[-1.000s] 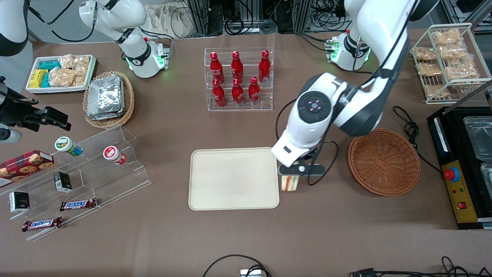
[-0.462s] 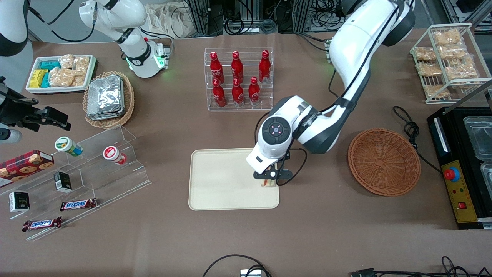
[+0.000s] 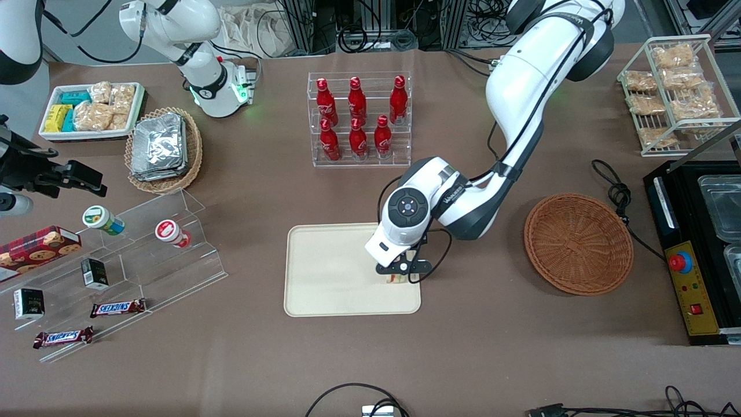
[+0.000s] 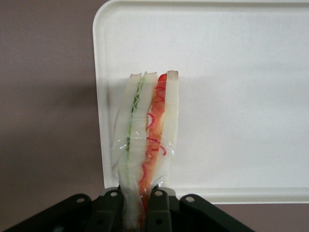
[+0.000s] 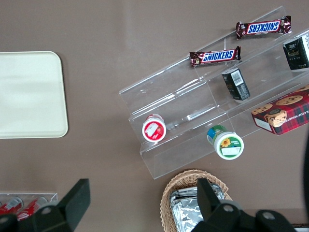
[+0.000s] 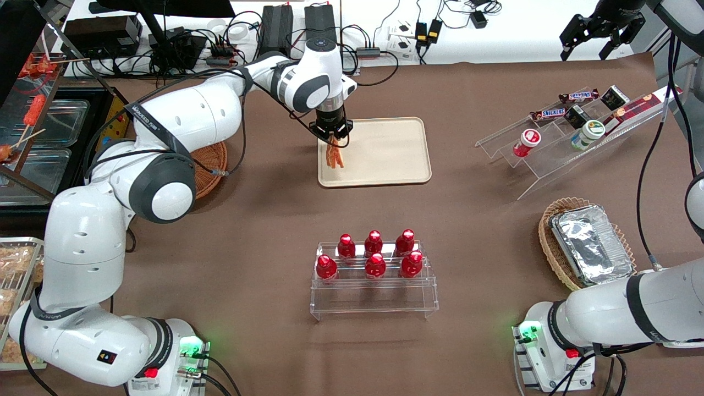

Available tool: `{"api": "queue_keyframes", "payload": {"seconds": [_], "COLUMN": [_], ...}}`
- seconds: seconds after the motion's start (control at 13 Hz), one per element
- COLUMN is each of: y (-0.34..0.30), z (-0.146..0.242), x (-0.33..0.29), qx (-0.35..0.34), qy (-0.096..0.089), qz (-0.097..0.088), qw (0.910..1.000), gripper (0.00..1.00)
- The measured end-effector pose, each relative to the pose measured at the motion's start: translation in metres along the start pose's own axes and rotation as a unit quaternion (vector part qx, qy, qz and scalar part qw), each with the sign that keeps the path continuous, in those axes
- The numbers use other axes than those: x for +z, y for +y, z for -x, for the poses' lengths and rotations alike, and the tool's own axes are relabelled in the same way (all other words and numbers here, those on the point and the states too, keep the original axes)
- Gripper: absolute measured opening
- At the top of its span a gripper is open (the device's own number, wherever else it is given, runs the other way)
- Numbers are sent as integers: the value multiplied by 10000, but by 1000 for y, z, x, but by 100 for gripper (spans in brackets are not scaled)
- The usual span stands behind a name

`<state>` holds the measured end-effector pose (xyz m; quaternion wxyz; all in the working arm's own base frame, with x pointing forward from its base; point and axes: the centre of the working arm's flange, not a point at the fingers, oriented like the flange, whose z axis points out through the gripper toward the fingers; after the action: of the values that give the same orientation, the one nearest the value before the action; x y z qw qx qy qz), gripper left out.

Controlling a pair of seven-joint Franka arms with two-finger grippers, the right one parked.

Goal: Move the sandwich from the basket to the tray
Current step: 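Lower the sandwich onto the cream tray and open the left gripper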

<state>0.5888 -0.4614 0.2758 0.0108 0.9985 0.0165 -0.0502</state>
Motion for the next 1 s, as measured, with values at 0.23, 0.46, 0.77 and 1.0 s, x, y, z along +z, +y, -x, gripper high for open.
{"api": "queue_keyframes", "payload": {"seconds": [0.23, 0.46, 0.77, 1.0], "y": [7, 13, 13, 12], "z": [4, 8, 6, 5], "x": [12, 26, 36, 43], "qx": [-11, -31, -9, 10], "qy": [112, 148, 191, 206], "qz": [-118, -232, -249, -282], "qw": [9999, 9996, 9995, 9994], "gripper": [16, 16, 19, 24]}}
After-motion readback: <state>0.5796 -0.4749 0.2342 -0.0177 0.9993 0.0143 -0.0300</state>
